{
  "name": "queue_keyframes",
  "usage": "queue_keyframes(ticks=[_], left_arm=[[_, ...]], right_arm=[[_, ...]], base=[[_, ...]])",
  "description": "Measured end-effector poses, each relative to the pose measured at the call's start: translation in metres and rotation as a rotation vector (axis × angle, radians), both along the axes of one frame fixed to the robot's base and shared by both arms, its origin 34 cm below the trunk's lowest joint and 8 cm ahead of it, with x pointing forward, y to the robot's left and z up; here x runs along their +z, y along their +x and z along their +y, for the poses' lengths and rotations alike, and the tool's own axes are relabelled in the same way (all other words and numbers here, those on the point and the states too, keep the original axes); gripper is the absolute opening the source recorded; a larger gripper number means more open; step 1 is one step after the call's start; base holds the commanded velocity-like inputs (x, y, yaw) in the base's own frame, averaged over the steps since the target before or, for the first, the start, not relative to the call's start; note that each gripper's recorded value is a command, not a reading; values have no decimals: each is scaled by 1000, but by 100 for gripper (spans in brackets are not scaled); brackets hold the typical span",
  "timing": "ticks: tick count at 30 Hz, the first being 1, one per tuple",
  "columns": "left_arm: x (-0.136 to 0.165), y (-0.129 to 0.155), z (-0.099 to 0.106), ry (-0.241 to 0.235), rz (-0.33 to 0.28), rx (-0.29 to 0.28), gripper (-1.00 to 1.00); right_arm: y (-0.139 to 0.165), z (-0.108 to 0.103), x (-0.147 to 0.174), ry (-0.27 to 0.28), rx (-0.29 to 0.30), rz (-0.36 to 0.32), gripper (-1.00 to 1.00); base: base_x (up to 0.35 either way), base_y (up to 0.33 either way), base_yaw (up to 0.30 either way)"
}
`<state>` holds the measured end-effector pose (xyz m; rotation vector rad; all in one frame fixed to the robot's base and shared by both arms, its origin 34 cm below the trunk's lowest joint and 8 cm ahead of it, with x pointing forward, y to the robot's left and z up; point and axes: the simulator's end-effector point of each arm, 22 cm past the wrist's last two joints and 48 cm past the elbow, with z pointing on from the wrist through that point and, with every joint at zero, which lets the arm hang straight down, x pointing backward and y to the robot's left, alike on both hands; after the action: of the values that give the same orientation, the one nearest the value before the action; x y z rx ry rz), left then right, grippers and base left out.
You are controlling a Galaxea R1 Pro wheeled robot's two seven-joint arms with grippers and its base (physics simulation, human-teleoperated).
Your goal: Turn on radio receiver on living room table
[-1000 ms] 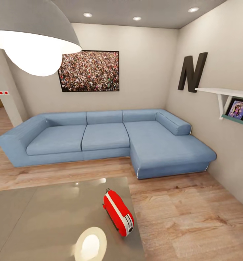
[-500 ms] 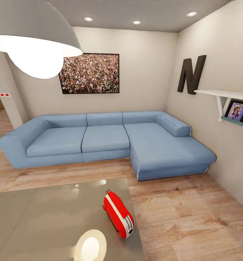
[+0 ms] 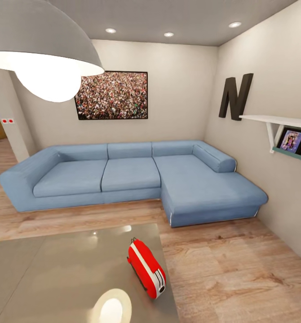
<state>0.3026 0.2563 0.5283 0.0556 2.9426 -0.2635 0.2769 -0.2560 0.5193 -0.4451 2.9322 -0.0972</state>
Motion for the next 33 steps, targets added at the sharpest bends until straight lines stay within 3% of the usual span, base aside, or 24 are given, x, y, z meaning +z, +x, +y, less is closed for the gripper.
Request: queue_keyframes(ticks=[12,33], left_arm=[[3,8,1,3,-21,-4,-100],[4,9,1,2,-23,-5,-100]], right_arm=[[6,10,2,13,1,-16,100],[11,4,3,5,17,-27,100]], base=[[0,0,0],[0,0,0]])
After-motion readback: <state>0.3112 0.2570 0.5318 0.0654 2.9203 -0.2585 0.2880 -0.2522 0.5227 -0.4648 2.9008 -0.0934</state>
